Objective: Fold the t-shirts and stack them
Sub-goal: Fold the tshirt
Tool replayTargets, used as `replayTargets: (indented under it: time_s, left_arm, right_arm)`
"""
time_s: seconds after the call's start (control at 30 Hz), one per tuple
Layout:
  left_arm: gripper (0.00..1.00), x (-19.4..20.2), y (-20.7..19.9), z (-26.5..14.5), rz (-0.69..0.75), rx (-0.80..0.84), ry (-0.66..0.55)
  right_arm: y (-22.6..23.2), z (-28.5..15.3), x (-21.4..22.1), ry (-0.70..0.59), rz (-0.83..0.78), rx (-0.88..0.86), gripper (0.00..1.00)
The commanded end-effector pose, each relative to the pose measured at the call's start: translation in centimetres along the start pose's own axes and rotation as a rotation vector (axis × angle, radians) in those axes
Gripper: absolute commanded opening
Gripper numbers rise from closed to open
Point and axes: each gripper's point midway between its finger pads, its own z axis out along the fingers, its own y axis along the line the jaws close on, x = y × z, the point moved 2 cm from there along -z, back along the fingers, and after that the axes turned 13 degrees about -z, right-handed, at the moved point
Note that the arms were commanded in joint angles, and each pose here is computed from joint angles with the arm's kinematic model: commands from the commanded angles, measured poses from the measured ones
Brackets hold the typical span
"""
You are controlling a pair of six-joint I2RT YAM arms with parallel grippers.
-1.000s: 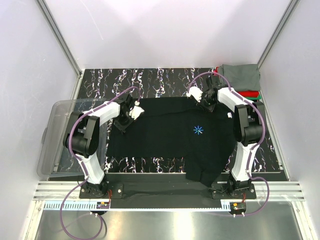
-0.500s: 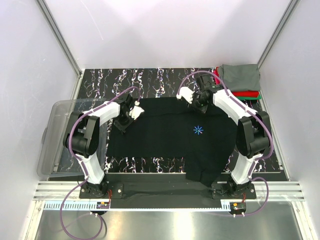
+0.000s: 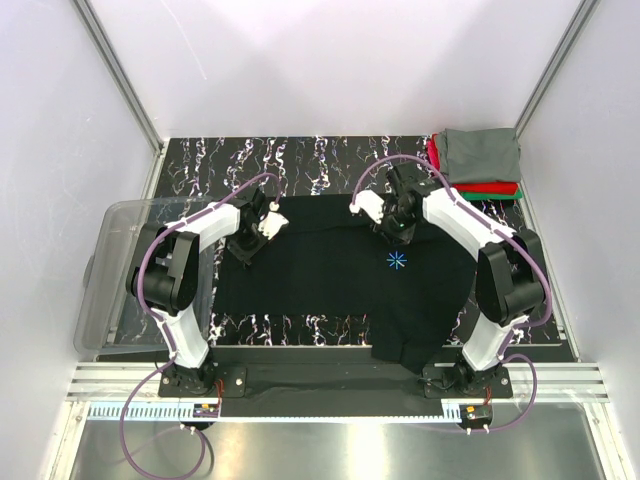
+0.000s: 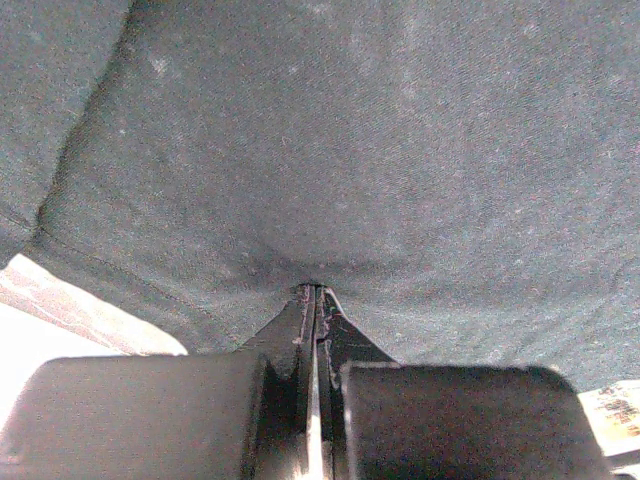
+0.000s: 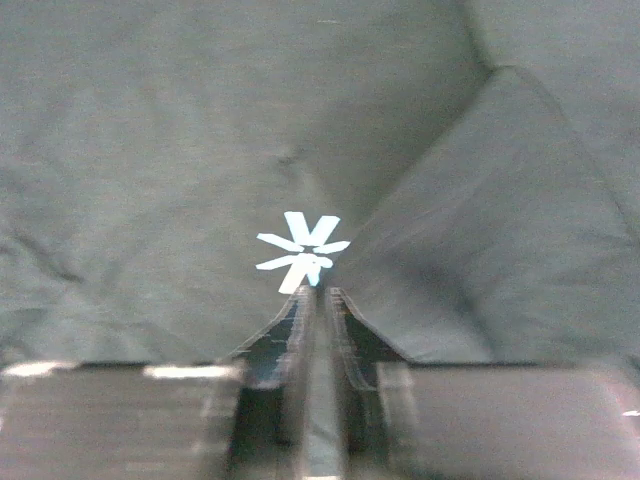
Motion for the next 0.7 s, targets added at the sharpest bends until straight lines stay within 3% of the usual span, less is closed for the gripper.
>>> replayTargets:
  time_s: [0.0, 0.13, 0.23, 0.33, 0.53, 0.67]
  left_arm:
    - [0.0, -2.0, 0.2, -0.3, 0.009, -0.002, -0.075]
    - [0.0, -2.1, 0.3, -0.5, 0.014, -0.01, -0.081]
    - [0.0, -2.9, 0.7, -1.6, 0.019, -0.029, -0.112]
    - [0.0, -3.9, 1.1, -2.4, 0.014, -0.038, -0.139]
    - [0.0, -6.3, 2.5, -3.5, -0.018, -0.042, -0.167]
    - [0.0, -6.6, 2.9, -3.8, -0.027, -0.049, -0.177]
  right_arm:
    - [3.1, -0.9, -1.6, -0.037, 0.025, -0.073, 0.22]
    - [3.4, -2.7, -3.6, -0.11, 0.031, -0.12, 0.37]
    - [0.1, -6.3, -7.1, -0.218, 0.037, -0.009, 0.37]
    - [-1.9, -6.1, -6.6, -0.189, 0.075, 0.07, 0.37]
    - [-6.1, -2.6, 1.4, -0.019, 0.299, 0.125, 0.33]
    - [-5.8, -1.5, 6.0, 0.039, 0.352, 0.116, 0.33]
